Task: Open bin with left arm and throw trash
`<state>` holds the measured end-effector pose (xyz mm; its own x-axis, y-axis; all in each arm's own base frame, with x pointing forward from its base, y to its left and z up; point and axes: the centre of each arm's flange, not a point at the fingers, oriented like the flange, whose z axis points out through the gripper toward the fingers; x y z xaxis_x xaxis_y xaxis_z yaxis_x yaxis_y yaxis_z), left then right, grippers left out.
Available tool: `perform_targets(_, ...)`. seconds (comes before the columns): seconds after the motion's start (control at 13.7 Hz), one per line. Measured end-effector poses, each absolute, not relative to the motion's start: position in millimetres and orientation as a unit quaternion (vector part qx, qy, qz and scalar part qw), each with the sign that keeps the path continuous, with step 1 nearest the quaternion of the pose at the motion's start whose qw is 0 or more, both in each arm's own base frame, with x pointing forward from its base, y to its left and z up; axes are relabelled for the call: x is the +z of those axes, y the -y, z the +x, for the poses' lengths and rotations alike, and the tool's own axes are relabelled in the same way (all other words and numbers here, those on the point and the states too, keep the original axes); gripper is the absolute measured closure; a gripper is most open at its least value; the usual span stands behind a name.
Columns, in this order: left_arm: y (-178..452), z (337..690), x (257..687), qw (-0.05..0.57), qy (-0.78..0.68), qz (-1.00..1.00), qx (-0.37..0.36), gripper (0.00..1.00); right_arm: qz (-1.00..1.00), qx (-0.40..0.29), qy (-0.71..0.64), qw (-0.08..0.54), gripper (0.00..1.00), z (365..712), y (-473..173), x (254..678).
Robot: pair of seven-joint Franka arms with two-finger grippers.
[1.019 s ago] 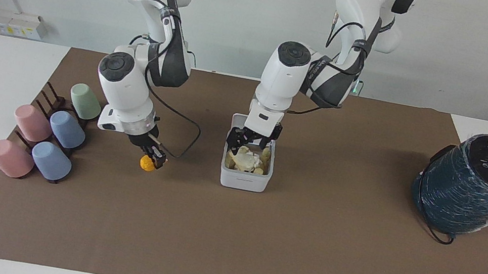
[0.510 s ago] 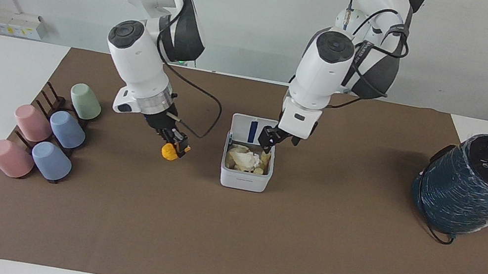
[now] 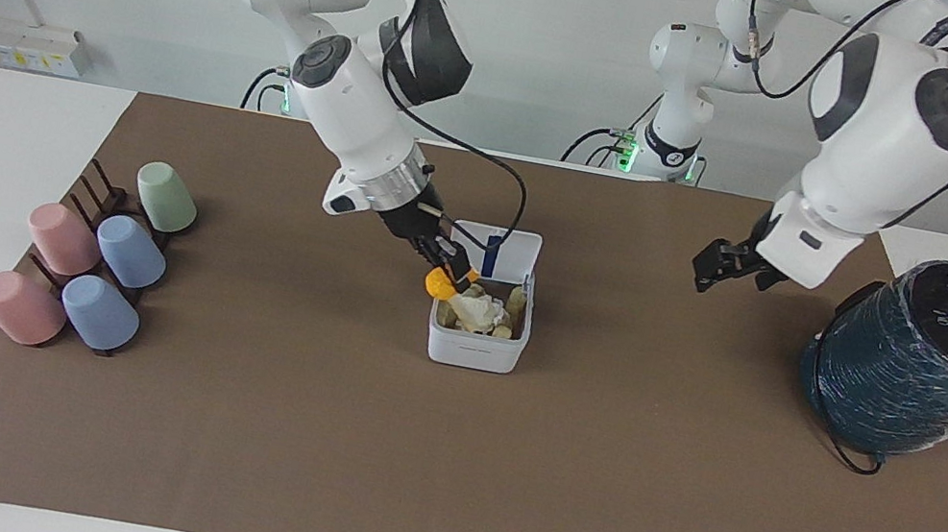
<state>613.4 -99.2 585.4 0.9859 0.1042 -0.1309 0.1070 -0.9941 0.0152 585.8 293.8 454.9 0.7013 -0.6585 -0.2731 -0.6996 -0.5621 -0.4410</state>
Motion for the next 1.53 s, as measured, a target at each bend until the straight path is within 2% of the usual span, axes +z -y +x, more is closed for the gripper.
perform_targets(0.22, 66, 610, 596, -0.003, -0.015, 0.998, -0.063, 0.10, -0.865, 0.036, -0.409, 0.289, 0.58, 585, -316, 441)
perform_targets(0.58, 66, 600, 604, -0.011, 0.015, 0.998, -0.062, 0.09, -0.861, 0.049, -0.414, 0.291, 0.58, 577, -339, 418)
perform_targets(0.8, 62, 578, 604, -0.016, 0.013, 0.997, -0.075, 0.04, -0.862, 0.053, -0.415, 0.285, 0.58, 573, -339, 411)
perform_targets(1.02, 62, 552, 611, -0.017, 0.015, 0.997, -0.078, 0.04, -0.864, 0.057, -0.414, 0.280, 0.58, 569, -341, 405)
perform_targets(1.16, 63, 542, 616, -0.017, 0.019, 0.997, -0.076, 0.04, -0.866, 0.059, -0.411, 0.279, 0.54, 566, -345, 404)
perform_targets(1.53, 70, 538, 613, 0.000, 0.023, 0.998, -0.059, 0.04, -0.865, 0.058, -0.412, 0.279, 0.00, 567, -344, 404)
